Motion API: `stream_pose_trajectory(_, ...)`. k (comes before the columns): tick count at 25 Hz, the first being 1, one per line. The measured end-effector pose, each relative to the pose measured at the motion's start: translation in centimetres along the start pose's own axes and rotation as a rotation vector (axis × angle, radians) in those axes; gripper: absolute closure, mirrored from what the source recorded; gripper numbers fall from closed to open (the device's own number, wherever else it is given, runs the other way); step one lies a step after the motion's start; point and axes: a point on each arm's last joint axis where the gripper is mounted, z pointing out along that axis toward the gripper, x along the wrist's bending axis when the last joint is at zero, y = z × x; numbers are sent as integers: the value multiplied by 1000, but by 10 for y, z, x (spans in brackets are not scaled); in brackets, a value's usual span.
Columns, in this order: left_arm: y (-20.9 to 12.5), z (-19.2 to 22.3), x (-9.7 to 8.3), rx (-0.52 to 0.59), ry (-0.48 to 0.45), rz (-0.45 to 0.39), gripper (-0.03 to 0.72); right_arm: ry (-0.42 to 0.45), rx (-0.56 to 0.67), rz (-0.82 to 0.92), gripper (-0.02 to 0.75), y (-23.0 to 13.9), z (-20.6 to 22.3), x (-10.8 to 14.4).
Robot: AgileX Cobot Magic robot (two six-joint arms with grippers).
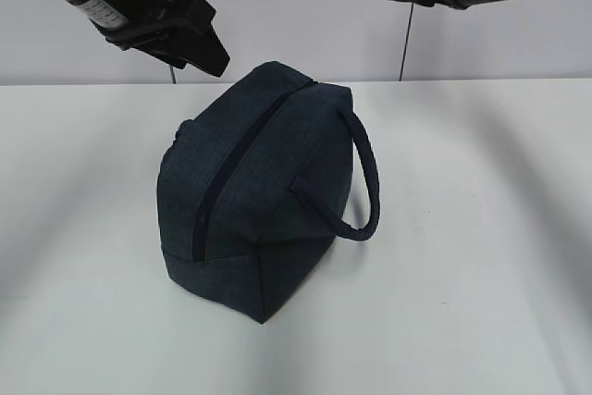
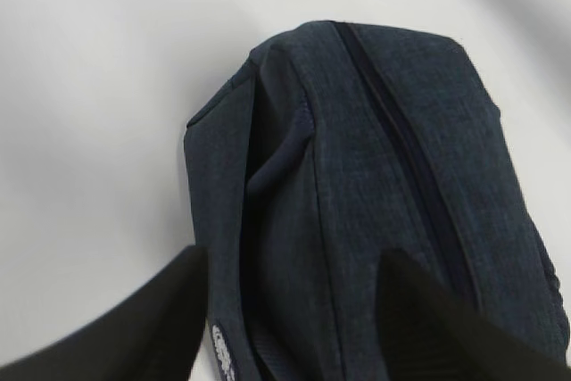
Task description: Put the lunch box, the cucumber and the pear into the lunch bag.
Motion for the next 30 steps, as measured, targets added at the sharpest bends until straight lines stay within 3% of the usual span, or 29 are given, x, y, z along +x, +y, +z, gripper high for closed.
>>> stream_pose_trajectory(4, 1, -1, 0, -8, 2, 1, 323, -228, -89, -156, 342, 17, -10, -14)
stream_pose_trajectory(10, 1, -1, 0, -8, 3, 0, 323, -539, -153, -238, 344, 26, -22, -39)
stream_pose_trajectory(12, 1, -1, 0, -8, 3, 0, 323, -680, -148, -265, 345, 21, -28, -50)
stream_pose_trajectory(16, 1, -1, 0, -8, 3, 0, 323, -932, -114, -237, 345, 2, -42, -68)
stream_pose_trajectory(20, 1, -1, 0, -8, 3, 0, 323, -1128, -2, -46, 345, -29, -55, -80)
stream_pose_trajectory(22, 1, -1, 0, -8, 3, 0, 323, -1147, 89, 80, 346, -43, -56, -80)
stream_pose_trajectory(24, 1, -1, 0, -8, 3, 0, 323, -1114, 155, 163, 347, -52, -54, -78)
stream_pose_trajectory(27, 1, -1, 0, -8, 3, 0, 323, -1025, 231, 324, 347, -63, -48, -70)
stream_pose_trajectory(30, 1, -1, 0, -8, 3, 0, 323, -899, 359, 329, 347, -71, -41, -59)
